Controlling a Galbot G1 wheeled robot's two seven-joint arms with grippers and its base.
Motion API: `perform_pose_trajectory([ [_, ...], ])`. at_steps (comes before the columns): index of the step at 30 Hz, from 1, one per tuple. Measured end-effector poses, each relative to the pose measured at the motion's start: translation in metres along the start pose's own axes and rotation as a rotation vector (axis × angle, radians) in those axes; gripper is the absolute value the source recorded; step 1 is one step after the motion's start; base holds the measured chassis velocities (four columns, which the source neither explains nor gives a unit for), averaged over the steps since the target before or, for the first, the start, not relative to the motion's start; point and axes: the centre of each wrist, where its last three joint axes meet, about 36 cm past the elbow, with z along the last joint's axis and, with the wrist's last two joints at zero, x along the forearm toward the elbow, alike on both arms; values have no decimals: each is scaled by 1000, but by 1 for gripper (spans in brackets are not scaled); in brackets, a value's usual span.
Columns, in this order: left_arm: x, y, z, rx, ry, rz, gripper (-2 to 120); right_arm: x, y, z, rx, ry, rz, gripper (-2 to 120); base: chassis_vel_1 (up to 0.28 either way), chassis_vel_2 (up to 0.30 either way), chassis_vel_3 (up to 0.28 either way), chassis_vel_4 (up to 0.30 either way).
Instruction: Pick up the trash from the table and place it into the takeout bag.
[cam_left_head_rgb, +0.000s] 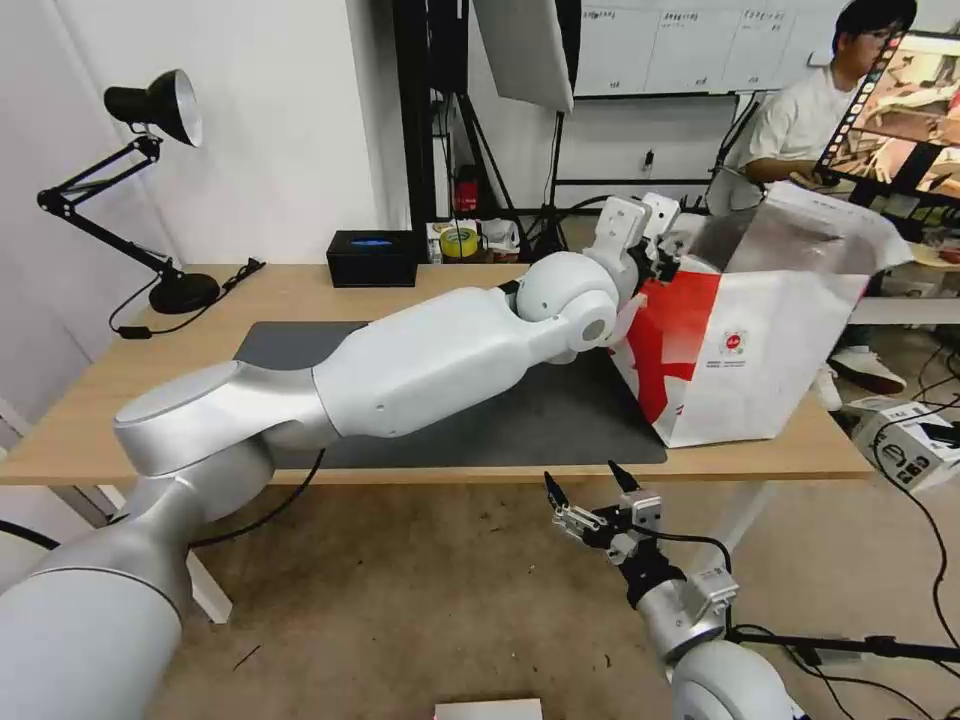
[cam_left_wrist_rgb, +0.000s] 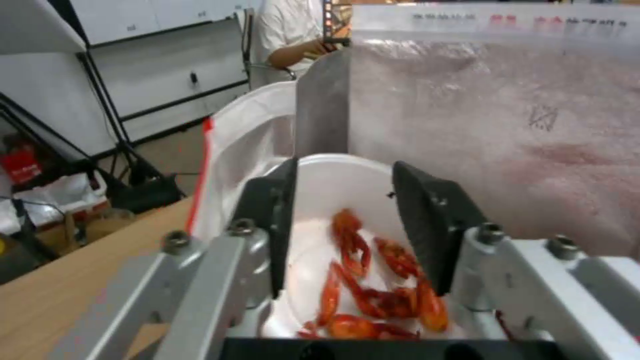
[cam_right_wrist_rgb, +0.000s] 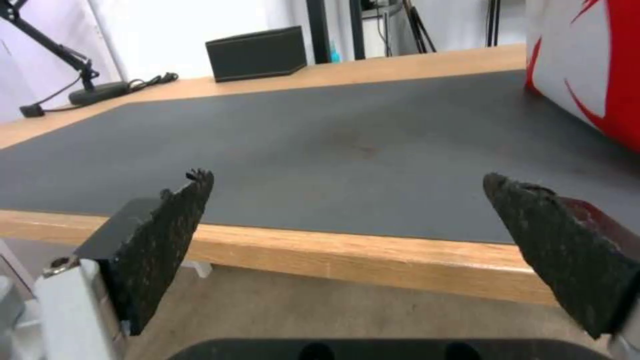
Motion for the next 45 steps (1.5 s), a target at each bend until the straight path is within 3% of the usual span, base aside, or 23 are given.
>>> perform_pose_trajectory([
  [4,1,7,1,10,-24,-15,57,0,0,0,0,0,0,100,0,0,0,0],
  [6,8,19,9,40,-83,-31,70,0,0,0,0,0,0,100,0,0,0,0],
  [8,14,24,13,47,-99,-32,75,0,0,0,0,0,0,100,0,0,0,0],
  [14,46,53,32,77,-170,30,95,0,0,0,0,0,0,100,0,0,0,0],
  [17,75,80,55,103,-229,80,99,0,0,0,0,0,0,100,0,0,0,0],
  [18,75,80,55,103,-229,80,99,0,0,0,0,0,0,100,0,0,0,0],
  [21,108,117,89,109,-260,110,100,0,0,0,0,0,0,100,0,0,0,0],
  [22,108,117,89,109,-260,110,100,0,0,0,0,0,0,100,0,0,0,0],
  [25,150,163,122,140,-265,115,100,0,0,0,0,0,0,100,0,0,0,0],
  [26,150,163,122,140,-265,115,100,0,0,0,0,0,0,100,0,0,0,0],
  [29,196,197,137,135,-280,115,100,0,0,0,0,0,0,100,0,0,0,0],
  [35,251,206,169,159,-272,73,100,0,0,0,0,0,0,100,0,0,0,0],
  [37,282,204,190,159,-253,-5,100,0,0,0,0,0,0,100,0,0,0,0],
  [38,282,204,190,159,-253,-5,100,0,0,0,0,0,0,100,0,0,0,0],
  [40,309,197,217,161,-225,-91,100,0,0,0,0,0,0,100,0,0,0,0],
  [42,313,196,221,161,-223,-105,100,0,0,0,0,0,0,100,0,0,0,0],
  [43,333,193,237,157,-222,-165,100,0,0,0,0,0,0,100,0,0,0,0],
  [45,346,187,257,161,-214,-218,100,0,0,0,0,0,0,100,0,0,0,0],
])
